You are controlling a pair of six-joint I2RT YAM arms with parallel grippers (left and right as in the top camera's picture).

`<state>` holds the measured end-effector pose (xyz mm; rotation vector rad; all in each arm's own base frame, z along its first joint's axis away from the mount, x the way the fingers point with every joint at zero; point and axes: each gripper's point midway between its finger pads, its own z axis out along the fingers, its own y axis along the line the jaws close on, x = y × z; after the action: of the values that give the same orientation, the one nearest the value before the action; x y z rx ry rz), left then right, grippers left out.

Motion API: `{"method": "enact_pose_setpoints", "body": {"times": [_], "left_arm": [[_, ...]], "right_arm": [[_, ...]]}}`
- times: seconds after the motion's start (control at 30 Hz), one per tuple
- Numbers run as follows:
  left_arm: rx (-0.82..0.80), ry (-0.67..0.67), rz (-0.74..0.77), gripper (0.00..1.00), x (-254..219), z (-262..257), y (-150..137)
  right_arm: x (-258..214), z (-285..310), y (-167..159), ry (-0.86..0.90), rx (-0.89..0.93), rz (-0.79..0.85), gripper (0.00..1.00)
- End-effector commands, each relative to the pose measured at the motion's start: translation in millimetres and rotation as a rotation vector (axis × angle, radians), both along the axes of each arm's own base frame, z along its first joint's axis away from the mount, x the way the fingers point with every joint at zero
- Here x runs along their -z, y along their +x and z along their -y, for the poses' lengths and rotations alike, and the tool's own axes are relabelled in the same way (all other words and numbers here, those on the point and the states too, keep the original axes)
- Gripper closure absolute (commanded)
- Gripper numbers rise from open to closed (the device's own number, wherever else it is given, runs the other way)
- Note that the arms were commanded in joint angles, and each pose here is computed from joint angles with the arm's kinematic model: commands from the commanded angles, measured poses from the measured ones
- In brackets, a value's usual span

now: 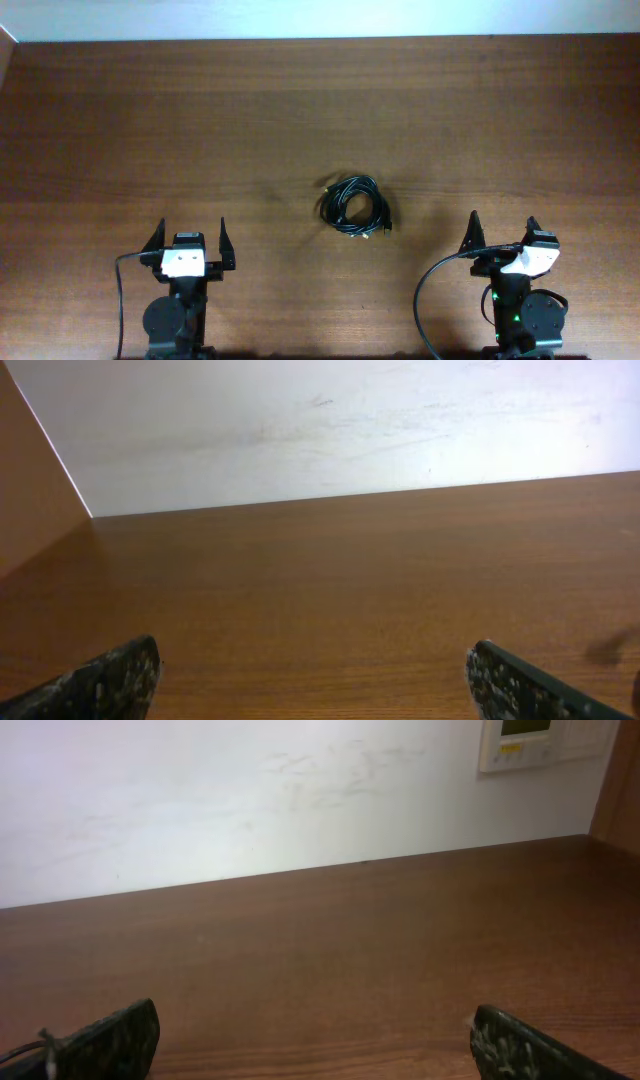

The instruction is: Untangle cables

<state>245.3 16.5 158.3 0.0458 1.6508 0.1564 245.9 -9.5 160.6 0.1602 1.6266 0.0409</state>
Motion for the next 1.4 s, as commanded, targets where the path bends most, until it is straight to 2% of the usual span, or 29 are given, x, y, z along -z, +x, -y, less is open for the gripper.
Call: {"method": "enact_pose_setpoints", "body": {"times": [0.0, 1.2, 1.3, 1.37], "left_arm": [[0.017, 0.011, -0.009, 0.01, 3, 3, 1], [0.017, 0.011, -0.008, 0.01, 3, 3, 1], [0.016, 0.015, 0.078, 0.01, -18, 3, 1], [0.016, 0.022, 0.19, 0.01, -46, 3, 0]], "right_arm": [[3, 3, 0, 0.005, 0.019, -0.007, 0.02], [3, 3, 0, 0.005, 0.019, -0.007, 0.01], [3, 3, 0, 0.005, 0.019, -0.007, 0.01], [3, 3, 0, 0.005, 0.019, -0.007, 0.02]]}}
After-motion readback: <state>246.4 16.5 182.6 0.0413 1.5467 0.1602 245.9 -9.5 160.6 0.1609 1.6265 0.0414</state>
